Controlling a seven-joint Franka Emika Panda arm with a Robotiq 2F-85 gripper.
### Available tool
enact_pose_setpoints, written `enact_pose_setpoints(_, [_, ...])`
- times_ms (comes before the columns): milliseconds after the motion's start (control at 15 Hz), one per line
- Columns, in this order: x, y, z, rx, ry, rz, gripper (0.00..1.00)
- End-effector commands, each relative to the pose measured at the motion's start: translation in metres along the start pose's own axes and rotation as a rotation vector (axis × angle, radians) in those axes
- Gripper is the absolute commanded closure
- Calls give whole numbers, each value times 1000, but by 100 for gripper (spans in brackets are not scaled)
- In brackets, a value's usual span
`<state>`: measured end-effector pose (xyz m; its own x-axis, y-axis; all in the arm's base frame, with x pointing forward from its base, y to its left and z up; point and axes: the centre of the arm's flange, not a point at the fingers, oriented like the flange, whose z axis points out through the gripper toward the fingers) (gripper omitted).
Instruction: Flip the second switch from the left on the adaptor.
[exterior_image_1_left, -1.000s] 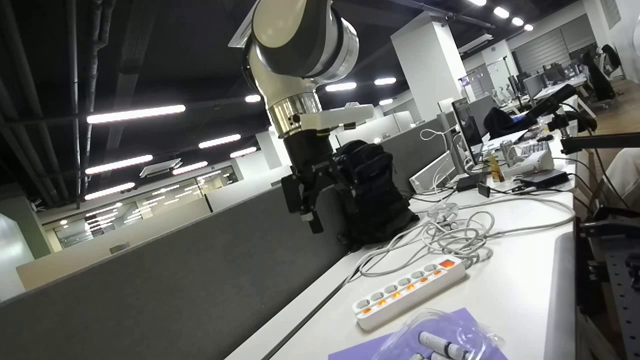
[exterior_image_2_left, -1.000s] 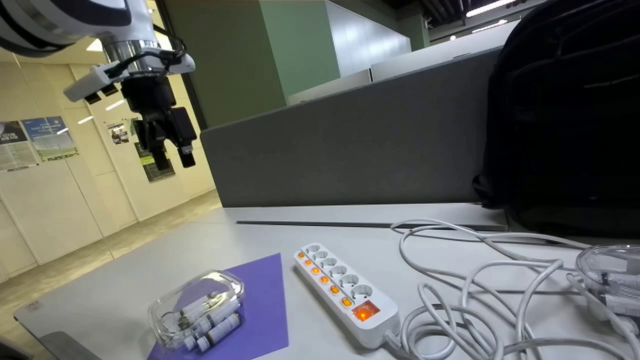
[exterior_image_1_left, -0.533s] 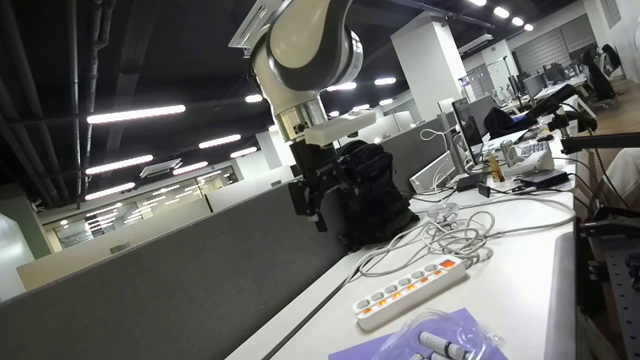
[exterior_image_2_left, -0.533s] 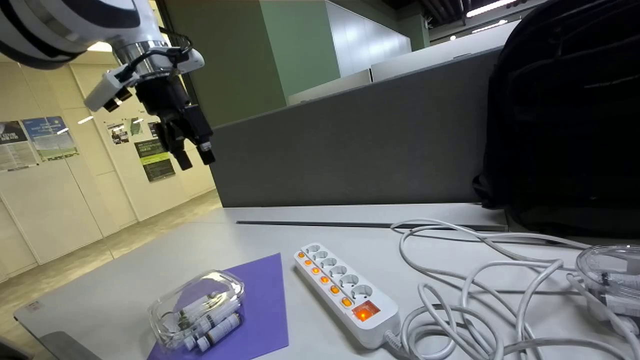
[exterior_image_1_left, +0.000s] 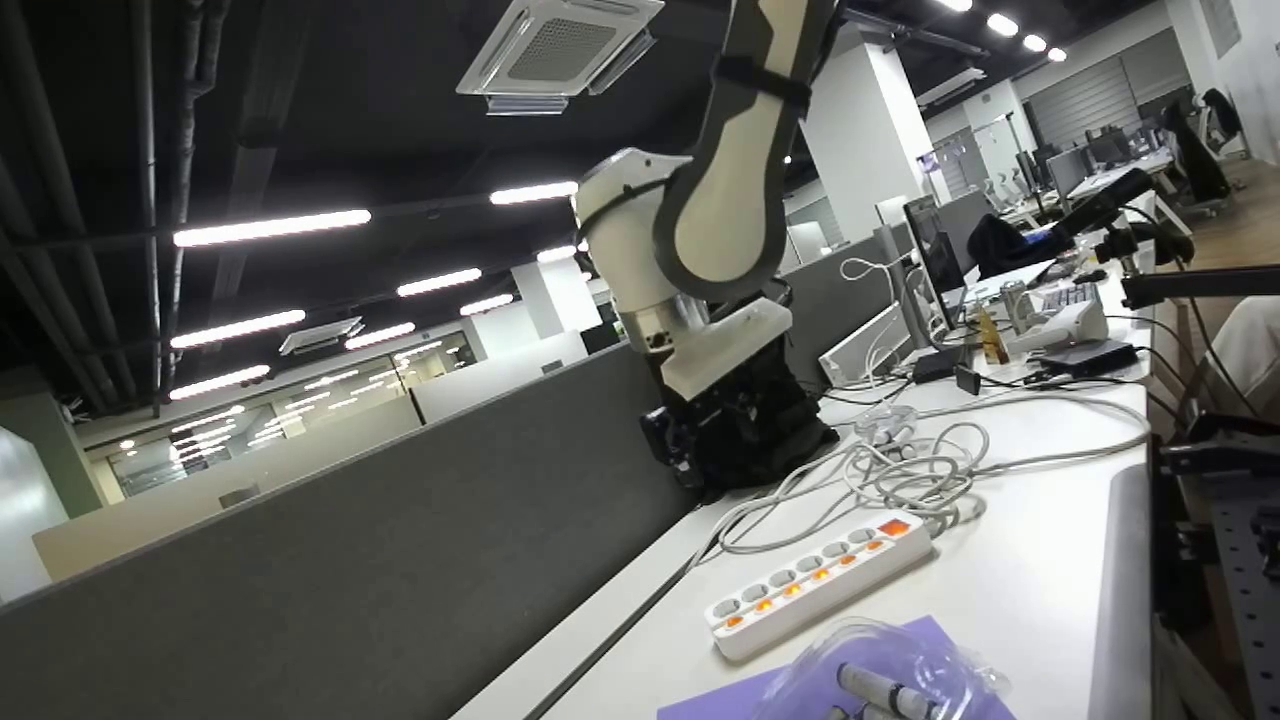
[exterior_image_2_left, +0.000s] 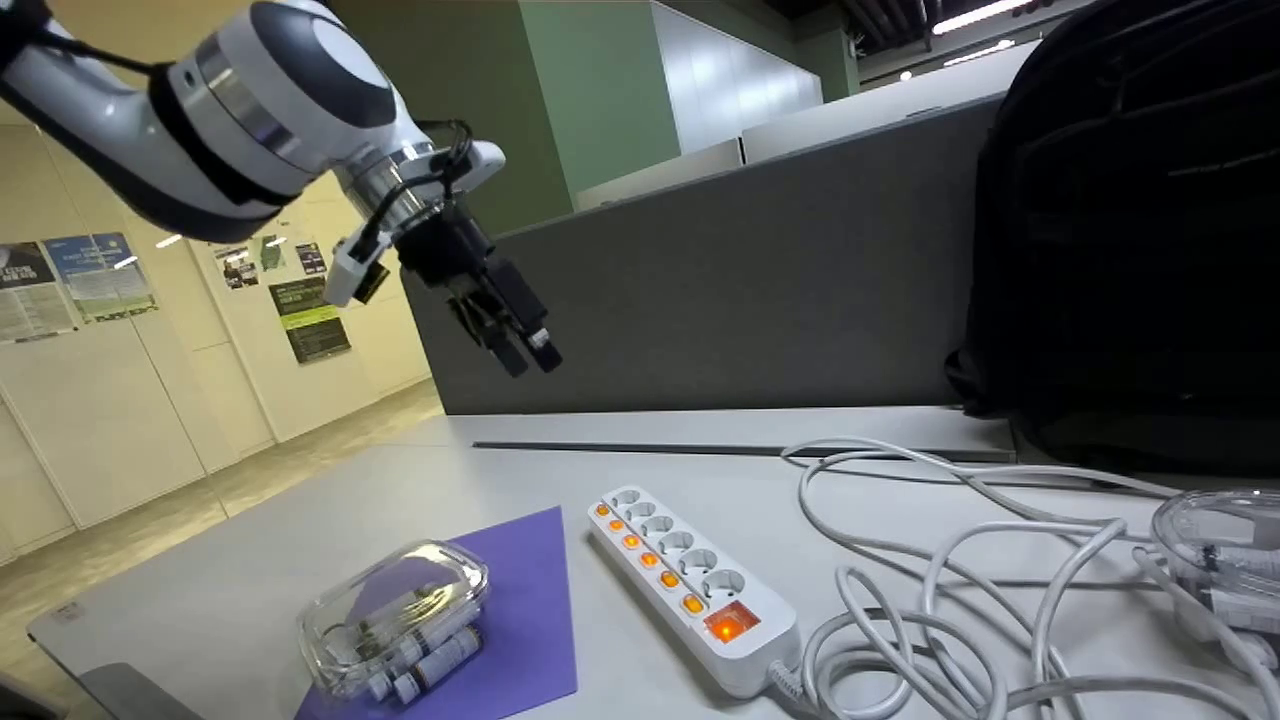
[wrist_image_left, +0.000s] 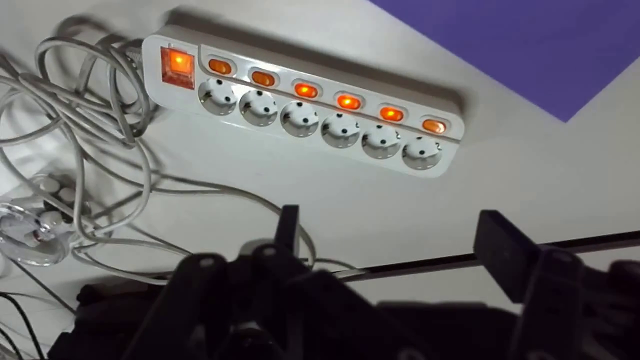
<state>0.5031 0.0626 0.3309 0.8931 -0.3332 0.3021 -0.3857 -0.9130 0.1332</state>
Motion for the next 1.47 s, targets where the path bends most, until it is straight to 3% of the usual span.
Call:
enact_pose_setpoints(0, [12,-4,39,-5,13,102,40])
enact_pose_setpoints(400, [25,-6,88,66,-44,145,83])
enact_pose_setpoints(600, [29,-11,107,131,-73,170,99])
enact_pose_setpoints(800, [29,-15,119,188,-109,180,100])
enact_pose_setpoints(1400, [11,-10,129,117,-152,186,100])
